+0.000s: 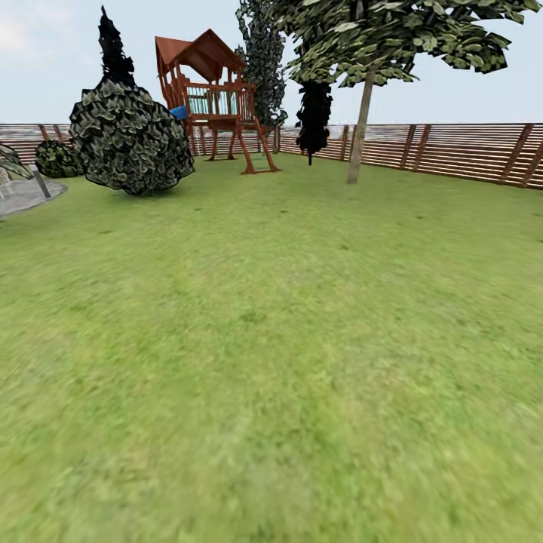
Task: Take the three Easter eggs out of the wicker basket on the lawn in the garden, then place them on the lawn next to a single tree (choose any tree) so that all three eggs are next to the same tree and none are left in the basket.
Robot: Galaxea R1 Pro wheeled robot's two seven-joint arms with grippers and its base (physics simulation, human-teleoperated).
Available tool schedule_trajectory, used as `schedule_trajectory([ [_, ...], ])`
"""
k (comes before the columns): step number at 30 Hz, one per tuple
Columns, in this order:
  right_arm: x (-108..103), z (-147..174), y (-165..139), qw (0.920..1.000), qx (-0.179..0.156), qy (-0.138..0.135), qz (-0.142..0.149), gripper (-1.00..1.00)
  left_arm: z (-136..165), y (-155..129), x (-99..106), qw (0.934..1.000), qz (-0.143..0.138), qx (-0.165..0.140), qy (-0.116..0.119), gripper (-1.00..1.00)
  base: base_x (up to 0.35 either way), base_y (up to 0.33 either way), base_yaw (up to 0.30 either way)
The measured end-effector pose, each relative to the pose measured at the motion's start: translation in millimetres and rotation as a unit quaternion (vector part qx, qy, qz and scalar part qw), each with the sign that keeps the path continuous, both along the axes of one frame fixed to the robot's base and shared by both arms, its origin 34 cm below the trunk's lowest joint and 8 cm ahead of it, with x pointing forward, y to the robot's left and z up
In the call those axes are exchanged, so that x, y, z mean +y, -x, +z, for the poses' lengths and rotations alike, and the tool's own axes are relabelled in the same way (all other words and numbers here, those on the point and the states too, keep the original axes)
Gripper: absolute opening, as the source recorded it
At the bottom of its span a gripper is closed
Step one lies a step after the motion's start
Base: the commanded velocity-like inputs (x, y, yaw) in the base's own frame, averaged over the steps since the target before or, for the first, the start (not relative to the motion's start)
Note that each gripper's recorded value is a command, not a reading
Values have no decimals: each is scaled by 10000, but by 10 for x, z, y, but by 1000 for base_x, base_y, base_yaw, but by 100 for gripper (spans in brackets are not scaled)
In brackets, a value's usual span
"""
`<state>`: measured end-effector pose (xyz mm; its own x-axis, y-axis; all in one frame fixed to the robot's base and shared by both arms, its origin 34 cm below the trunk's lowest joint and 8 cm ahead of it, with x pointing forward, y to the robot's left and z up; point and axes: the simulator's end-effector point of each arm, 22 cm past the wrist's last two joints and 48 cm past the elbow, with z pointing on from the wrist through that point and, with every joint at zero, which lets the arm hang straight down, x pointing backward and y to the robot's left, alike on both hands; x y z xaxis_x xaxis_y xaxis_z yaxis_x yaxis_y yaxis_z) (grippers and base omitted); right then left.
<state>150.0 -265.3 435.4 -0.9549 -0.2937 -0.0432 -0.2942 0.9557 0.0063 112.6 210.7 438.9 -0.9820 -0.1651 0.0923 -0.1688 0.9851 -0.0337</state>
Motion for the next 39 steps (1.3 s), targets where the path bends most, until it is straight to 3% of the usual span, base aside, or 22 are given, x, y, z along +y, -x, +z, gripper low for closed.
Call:
schedule_trajectory([
  [39, 3, 0, 6, 10000, 6, -1, -5, 100, 0, 2, 4, 10000, 1, 2, -5, 100, 339, 0, 0],
])
